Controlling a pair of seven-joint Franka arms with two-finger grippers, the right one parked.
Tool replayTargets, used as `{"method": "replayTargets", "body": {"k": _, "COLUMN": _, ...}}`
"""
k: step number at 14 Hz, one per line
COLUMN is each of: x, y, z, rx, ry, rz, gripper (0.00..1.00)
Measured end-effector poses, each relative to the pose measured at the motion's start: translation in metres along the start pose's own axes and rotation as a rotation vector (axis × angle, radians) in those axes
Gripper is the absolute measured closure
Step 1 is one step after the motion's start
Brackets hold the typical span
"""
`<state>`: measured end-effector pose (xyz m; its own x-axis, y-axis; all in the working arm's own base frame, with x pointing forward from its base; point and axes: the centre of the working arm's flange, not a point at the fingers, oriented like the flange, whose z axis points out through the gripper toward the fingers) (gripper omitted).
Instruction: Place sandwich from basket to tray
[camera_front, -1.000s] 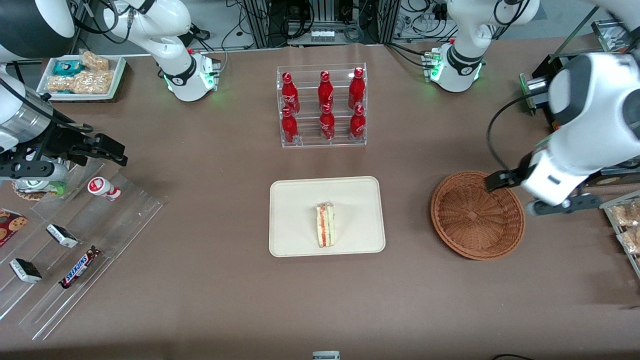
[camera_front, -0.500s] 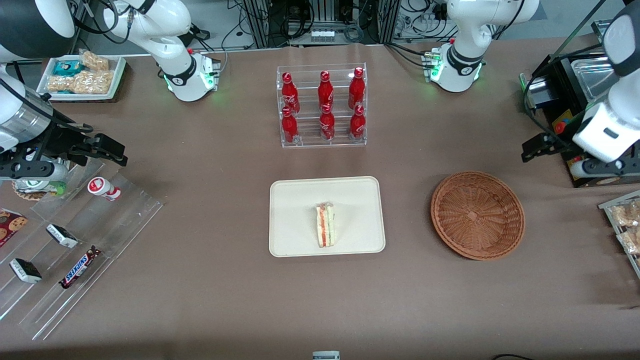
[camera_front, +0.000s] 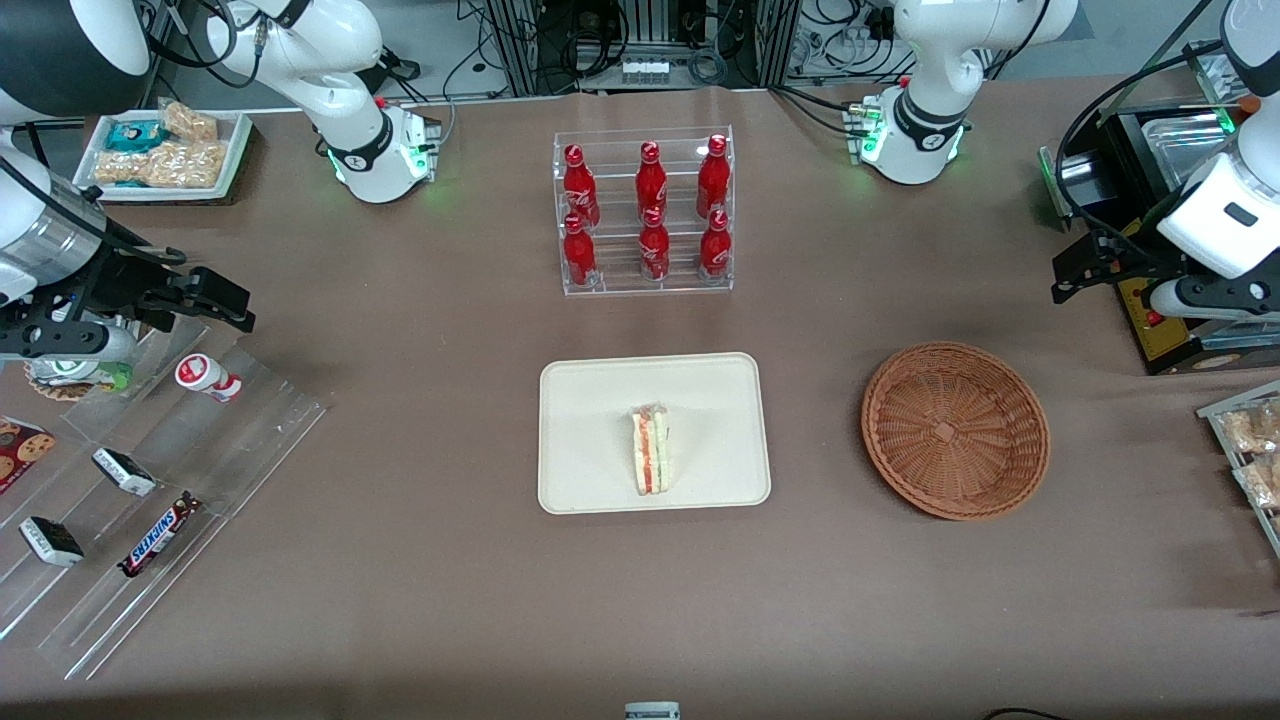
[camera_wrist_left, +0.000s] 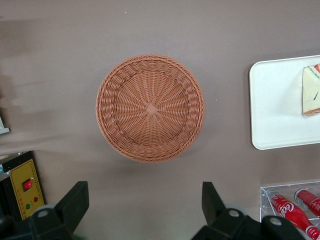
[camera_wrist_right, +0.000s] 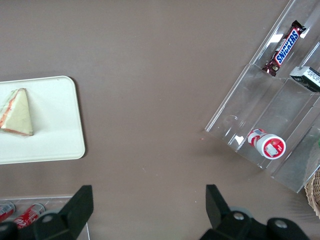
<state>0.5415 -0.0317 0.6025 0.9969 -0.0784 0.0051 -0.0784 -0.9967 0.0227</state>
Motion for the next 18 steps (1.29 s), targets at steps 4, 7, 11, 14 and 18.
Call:
{"method": "replayTargets", "body": {"k": 4, "x": 0.003, "y": 0.000, "z": 0.007, "rx": 0.037, "ry": -0.014, "rz": 0.010, "gripper": 0.00}}
{"method": "replayTargets", "body": {"k": 7, "x": 0.003, "y": 0.000, "z": 0.007, "rx": 0.038, "ry": -0.015, "rz": 0.011, "gripper": 0.00}}
{"method": "replayTargets", "body": {"k": 11, "x": 0.004, "y": 0.000, "z": 0.009, "rx": 0.038, "ry": -0.019, "rz": 0.011, "gripper": 0.00}}
{"method": "replayTargets", "body": {"k": 14, "x": 0.004, "y": 0.001, "z": 0.013, "rx": 0.037, "ry": -0.025, "rz": 0.013, "gripper": 0.00}}
{"method": "replayTargets", "body": {"k": 18, "x": 0.006, "y": 0.017, "z": 0.023, "rx": 0.038, "ry": -0.044, "rz": 0.044, "gripper": 0.00}}
